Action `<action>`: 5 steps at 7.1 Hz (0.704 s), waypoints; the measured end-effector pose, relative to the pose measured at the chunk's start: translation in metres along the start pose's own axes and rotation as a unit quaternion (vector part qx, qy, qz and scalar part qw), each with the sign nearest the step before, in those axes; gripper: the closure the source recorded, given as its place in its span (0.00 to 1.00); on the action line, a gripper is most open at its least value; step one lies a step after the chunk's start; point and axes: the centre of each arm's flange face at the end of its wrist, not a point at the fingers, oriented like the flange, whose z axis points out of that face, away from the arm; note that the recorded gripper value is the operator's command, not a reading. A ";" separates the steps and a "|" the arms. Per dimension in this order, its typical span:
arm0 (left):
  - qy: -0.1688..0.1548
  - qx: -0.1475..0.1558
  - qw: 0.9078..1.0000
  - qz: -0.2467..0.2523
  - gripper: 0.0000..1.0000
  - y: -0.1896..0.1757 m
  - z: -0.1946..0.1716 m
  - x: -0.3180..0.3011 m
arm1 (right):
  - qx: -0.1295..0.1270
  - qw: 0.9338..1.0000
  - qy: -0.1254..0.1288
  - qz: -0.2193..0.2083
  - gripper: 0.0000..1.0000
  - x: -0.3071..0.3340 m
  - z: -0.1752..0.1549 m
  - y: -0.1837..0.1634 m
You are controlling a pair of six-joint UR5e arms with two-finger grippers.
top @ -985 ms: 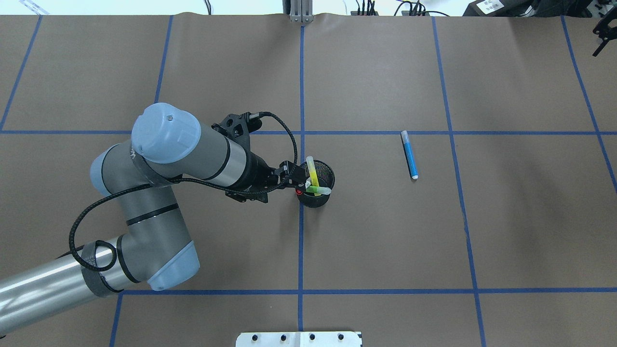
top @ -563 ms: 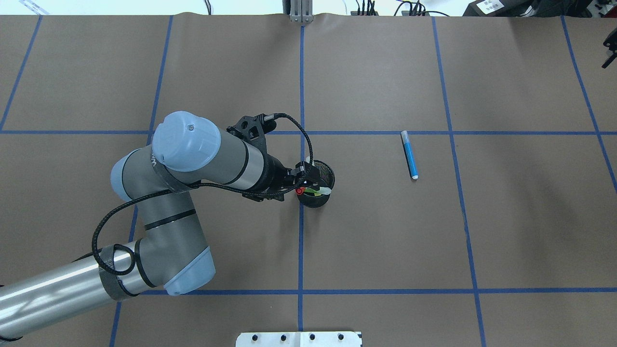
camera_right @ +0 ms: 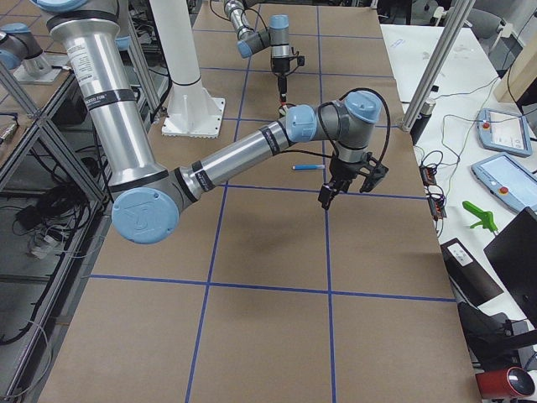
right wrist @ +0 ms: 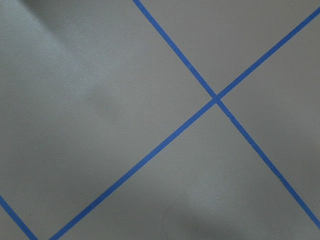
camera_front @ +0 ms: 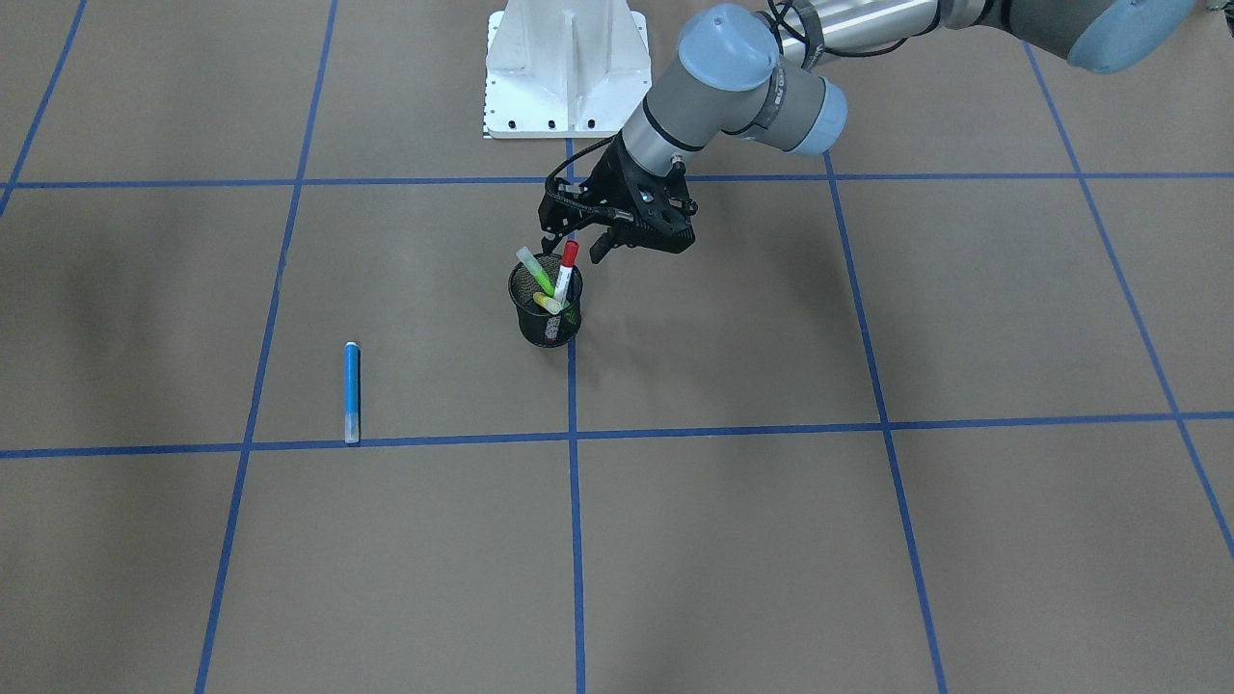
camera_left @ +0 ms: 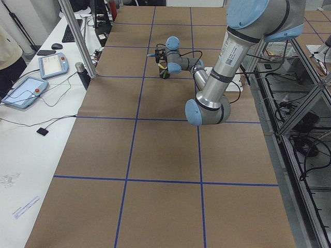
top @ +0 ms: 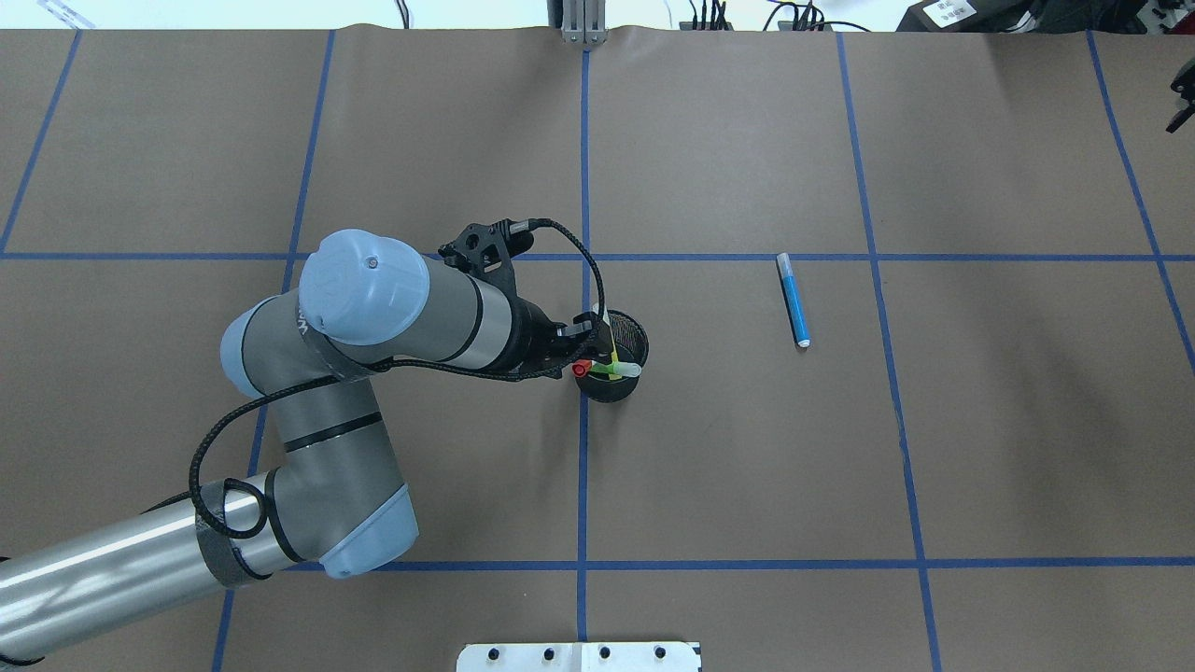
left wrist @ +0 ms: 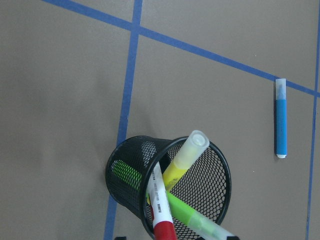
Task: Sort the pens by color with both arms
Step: 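Lower the left gripper into the cup and close on the red-capped marker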
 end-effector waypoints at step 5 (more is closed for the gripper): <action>0.000 0.009 1.000 0.007 0.51 0.010 0.005 0.000 | -0.003 0.999 0.010 0.031 0.00 0.030 0.011 -0.023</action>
